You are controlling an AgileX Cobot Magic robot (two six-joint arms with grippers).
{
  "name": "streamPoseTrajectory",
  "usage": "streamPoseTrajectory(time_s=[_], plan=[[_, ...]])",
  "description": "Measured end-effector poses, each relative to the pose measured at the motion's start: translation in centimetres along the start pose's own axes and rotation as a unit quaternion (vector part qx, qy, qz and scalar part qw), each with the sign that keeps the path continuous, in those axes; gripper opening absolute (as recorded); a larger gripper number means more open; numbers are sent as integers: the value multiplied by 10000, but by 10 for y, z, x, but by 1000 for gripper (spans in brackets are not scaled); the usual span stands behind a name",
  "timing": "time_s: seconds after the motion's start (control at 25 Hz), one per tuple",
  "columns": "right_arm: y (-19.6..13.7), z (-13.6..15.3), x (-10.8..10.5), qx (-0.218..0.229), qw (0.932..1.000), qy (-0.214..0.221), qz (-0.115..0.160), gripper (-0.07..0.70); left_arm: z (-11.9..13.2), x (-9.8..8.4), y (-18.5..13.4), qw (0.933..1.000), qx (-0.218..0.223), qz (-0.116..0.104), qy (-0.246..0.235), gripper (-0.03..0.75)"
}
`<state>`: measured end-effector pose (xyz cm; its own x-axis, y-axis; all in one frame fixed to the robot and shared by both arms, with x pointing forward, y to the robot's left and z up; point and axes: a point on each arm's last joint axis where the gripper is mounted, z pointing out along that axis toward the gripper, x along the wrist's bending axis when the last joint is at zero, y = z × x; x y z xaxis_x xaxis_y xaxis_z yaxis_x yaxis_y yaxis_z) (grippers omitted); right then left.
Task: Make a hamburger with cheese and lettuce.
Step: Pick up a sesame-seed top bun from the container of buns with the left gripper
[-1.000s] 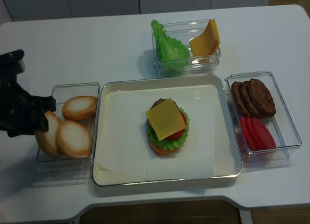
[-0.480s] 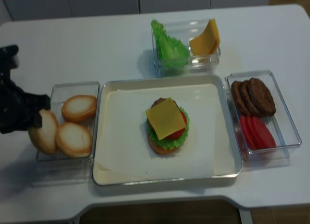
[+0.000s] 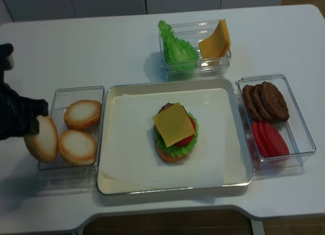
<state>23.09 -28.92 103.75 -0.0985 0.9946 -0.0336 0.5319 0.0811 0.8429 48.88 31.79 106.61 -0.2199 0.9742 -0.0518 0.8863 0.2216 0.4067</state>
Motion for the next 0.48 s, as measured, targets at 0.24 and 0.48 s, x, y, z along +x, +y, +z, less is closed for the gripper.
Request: streamPoseTrajectory(time_s=[0.24, 0.48], plan=[[0, 0, 0, 0, 10000, 0, 0, -63, -9, 1, -5, 10000, 3, -3, 3, 207], [0, 0, 0, 0, 10000, 0, 0, -70, -17, 2, -7, 10000, -37, 54, 41, 206]])
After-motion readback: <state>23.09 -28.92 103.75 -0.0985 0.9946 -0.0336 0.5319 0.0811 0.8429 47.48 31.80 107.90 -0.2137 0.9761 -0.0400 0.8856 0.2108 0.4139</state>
